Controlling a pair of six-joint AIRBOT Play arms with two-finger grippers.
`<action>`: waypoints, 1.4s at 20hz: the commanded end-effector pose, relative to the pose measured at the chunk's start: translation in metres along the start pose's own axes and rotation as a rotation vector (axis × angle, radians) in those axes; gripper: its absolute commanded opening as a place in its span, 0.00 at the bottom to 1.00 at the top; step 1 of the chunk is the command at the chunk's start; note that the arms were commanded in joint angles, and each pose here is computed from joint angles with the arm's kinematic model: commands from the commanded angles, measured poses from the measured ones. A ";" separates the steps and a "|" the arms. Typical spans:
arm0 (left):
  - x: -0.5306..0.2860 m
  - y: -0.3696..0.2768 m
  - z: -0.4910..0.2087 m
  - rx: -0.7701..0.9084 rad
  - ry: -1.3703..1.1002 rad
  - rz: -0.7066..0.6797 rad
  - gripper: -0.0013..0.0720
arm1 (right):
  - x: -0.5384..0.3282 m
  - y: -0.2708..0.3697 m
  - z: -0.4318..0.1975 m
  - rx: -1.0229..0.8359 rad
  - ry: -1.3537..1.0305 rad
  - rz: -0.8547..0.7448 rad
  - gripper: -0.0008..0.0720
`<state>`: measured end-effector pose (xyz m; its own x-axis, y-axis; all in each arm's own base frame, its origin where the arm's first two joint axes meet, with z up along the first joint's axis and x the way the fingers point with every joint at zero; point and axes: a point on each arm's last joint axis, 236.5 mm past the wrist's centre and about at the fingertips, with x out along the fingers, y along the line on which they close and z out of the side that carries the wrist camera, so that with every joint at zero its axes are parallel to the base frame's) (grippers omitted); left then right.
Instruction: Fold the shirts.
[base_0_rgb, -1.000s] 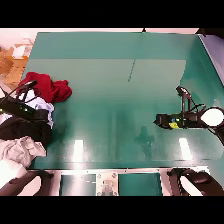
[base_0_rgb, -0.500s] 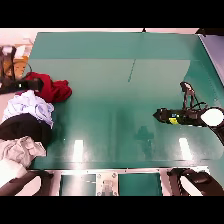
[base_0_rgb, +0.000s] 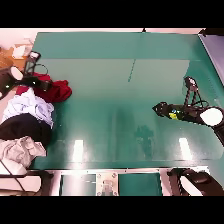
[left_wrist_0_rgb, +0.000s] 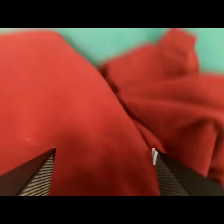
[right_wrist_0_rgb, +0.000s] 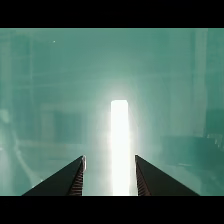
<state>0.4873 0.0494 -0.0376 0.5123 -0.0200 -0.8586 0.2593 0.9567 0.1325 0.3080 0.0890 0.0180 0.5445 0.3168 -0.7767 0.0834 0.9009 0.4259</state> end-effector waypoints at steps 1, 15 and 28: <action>0.037 -0.015 -0.038 0.019 0.141 -0.071 1.00 | 0.000 0.000 0.002 0.001 -0.009 0.001 0.54; -0.091 -0.104 0.129 0.109 -0.089 -0.333 0.04 | -0.018 -0.006 0.008 0.032 0.032 -0.020 0.41; -0.146 -0.444 0.069 0.458 0.042 -0.709 0.52 | -0.057 -0.053 0.038 0.141 -0.001 -0.106 0.44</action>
<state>0.3874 -0.3568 0.1017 0.1606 -0.5654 -0.8090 0.8064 0.5478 -0.2228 0.3055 0.0150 0.0567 0.5324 0.2250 -0.8160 0.2472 0.8807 0.4041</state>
